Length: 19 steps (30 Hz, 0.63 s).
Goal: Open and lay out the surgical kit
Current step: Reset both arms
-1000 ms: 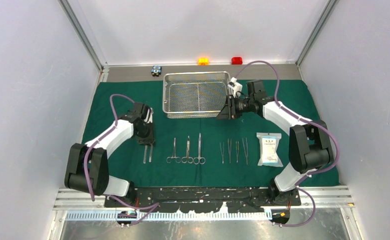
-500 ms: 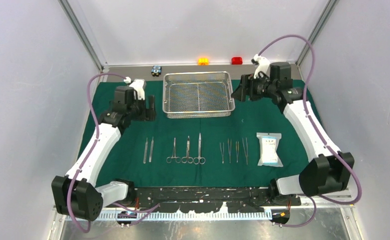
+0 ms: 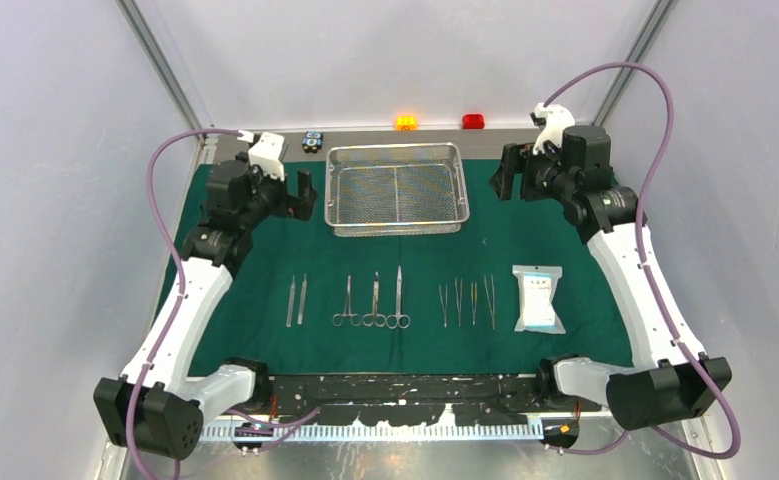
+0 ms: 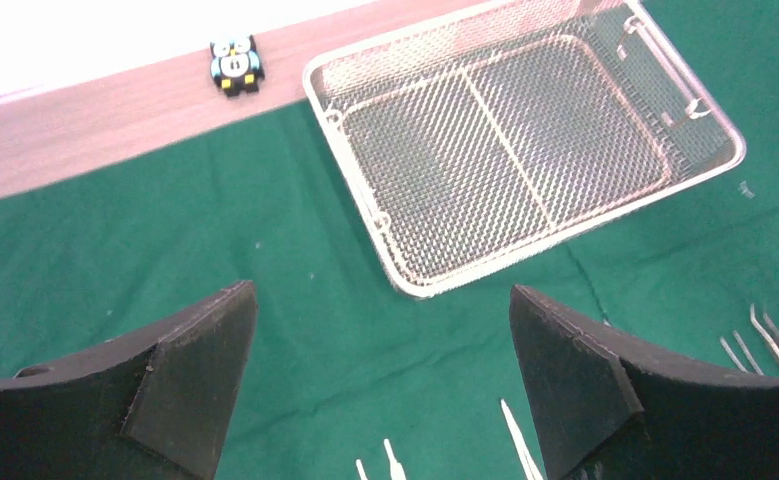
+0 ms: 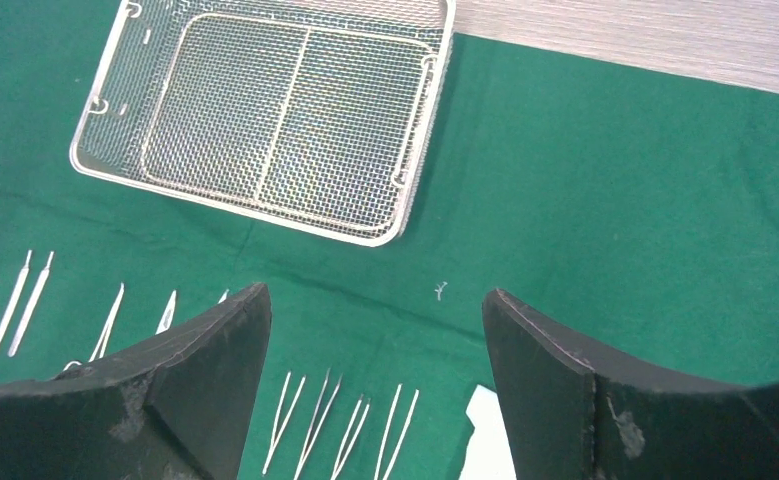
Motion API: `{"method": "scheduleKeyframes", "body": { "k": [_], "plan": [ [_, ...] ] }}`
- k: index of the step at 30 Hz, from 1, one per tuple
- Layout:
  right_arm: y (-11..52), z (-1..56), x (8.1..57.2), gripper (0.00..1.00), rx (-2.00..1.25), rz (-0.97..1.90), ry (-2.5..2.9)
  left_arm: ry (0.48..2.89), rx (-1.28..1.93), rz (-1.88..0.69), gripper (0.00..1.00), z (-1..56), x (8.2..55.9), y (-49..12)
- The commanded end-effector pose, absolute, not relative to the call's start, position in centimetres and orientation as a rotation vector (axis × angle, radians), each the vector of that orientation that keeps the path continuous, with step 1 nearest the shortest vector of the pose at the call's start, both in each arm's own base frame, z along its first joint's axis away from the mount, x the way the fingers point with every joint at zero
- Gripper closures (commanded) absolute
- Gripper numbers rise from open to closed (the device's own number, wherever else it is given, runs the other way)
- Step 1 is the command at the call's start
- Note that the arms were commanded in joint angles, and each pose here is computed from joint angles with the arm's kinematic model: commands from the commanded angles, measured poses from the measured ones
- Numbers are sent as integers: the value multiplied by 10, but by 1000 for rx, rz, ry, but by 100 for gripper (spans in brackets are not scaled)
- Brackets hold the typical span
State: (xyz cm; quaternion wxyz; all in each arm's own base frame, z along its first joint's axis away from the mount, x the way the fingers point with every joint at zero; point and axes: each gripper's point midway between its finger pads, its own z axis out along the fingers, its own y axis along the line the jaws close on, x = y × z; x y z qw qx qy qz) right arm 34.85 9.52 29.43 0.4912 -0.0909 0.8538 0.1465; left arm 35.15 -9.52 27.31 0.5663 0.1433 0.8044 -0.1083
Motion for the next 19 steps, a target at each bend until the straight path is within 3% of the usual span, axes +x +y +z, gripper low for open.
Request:
{"method": "scheduleKeyframes", "body": {
  "k": [1, 19],
  "plan": [
    [81, 315, 339, 18, -205, 272, 1989, 1720, 322, -331, 0, 317, 349, -105],
    [81, 312, 334, 18, -251, 263, 1951, 1776, 335, -336, 0, 304, 344, -105]
  ]
}}
